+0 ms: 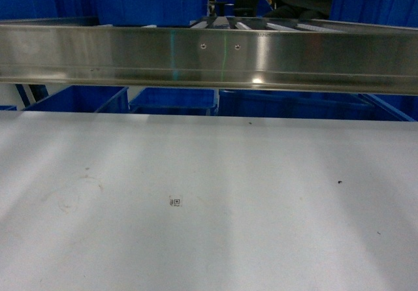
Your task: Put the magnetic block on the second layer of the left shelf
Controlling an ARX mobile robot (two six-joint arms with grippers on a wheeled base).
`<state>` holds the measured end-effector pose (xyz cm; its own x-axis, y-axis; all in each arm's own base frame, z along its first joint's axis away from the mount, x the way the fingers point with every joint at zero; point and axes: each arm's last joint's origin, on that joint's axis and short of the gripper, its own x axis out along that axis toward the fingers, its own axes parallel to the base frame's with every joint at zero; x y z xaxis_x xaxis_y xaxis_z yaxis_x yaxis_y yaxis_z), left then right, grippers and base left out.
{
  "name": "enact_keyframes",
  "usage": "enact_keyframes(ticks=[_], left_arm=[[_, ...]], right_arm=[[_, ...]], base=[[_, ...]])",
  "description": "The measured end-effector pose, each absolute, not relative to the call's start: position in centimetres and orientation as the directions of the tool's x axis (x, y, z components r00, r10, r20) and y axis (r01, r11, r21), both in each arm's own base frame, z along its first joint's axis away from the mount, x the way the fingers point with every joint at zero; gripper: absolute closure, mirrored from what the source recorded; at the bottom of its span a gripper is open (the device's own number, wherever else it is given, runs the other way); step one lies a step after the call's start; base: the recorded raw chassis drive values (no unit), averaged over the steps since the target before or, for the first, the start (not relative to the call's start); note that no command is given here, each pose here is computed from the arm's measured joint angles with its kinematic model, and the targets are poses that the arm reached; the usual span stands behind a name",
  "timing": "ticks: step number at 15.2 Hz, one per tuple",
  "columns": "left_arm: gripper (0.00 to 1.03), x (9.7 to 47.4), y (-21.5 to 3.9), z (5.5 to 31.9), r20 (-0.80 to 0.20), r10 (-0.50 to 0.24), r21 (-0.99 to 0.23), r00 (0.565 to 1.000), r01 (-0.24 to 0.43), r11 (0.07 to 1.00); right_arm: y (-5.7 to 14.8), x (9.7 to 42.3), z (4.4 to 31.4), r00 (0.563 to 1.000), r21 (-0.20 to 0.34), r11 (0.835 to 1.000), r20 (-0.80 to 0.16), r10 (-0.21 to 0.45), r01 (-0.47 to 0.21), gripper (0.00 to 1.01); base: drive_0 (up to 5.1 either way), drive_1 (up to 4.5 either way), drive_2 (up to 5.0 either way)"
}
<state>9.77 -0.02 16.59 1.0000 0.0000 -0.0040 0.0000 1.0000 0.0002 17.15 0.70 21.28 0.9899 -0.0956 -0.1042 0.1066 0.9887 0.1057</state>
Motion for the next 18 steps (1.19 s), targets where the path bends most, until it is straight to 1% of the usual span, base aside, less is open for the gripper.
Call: enact_keyframes(ticks=[1, 3, 5, 6, 7, 10, 12, 18], left_arm=[[0.05, 9.8, 0.0, 16.6, -0.004, 0.001, 0.000, 1.000, -0.001, 1.000], [0.05, 9.8, 0.0, 16.6, -0.004, 0.001, 0.000, 1.000, -0.001, 1.000], [0.05, 9.8, 0.0, 16.6, -0.004, 0.001, 0.000, 1.000, -0.001, 1.000], [0.05, 9.8, 0.0, 16.6, -0.004, 0.001, 0.000, 1.000, -0.001, 1.000], [0.05, 9.8, 0.0, 16.6, -0.004, 0.001, 0.000, 1.000, -0.001, 1.000], [0.05, 9.8, 0.0, 16.6, -0.004, 0.001, 0.000, 1.000, -0.001, 1.000], [0.05, 9.8, 0.0, 16.6, -0.004, 0.001, 0.000, 1.000, -0.001, 1.000], [0.05, 9.8, 0.0, 16.6, -0.004, 0.001, 0.000, 1.000, -0.001, 1.000]], right_arm=[[0.5, 17.5, 20.8, 0.986, 0.102, 0.987, -0.125, -0.107, 0.120, 0.68], [-0.3, 18.0, 20.4, 0.986, 0.103, 0.987, -0.127, -0.108, 0.121, 0.68], [-1.0, 18.2, 20.0, 0.982, 0.094, 0.987, -0.151, -0.115, 0.130, 0.68], [-1.0, 18.2, 19.9, 0.982, 0.094, 0.989, -0.160, -0.102, 0.118, 0.68], [-1.0, 18.2, 19.8, 0.984, 0.102, 0.992, -0.171, -0.056, 0.074, 0.68], [-1.3, 18.0, 19.8, 0.982, 0.103, 0.994, -0.185, -0.021, 0.041, 0.68], [-1.3, 18.0, 19.9, 0.983, 0.095, 0.995, -0.180, -0.018, 0.036, 0.68], [-1.3, 18.0, 19.9, 0.984, 0.095, 0.995, -0.180, -0.016, 0.033, 0.68]], base=[[0.0, 0.00, 0.0], [0.0, 0.00, 0.0], [0.0, 0.00, 0.0], [0.0, 0.00, 0.0], [0.0, 0.00, 0.0], [0.0, 0.00, 0.0], [0.0, 0.00, 0.0], [0.0, 0.00, 0.0]])
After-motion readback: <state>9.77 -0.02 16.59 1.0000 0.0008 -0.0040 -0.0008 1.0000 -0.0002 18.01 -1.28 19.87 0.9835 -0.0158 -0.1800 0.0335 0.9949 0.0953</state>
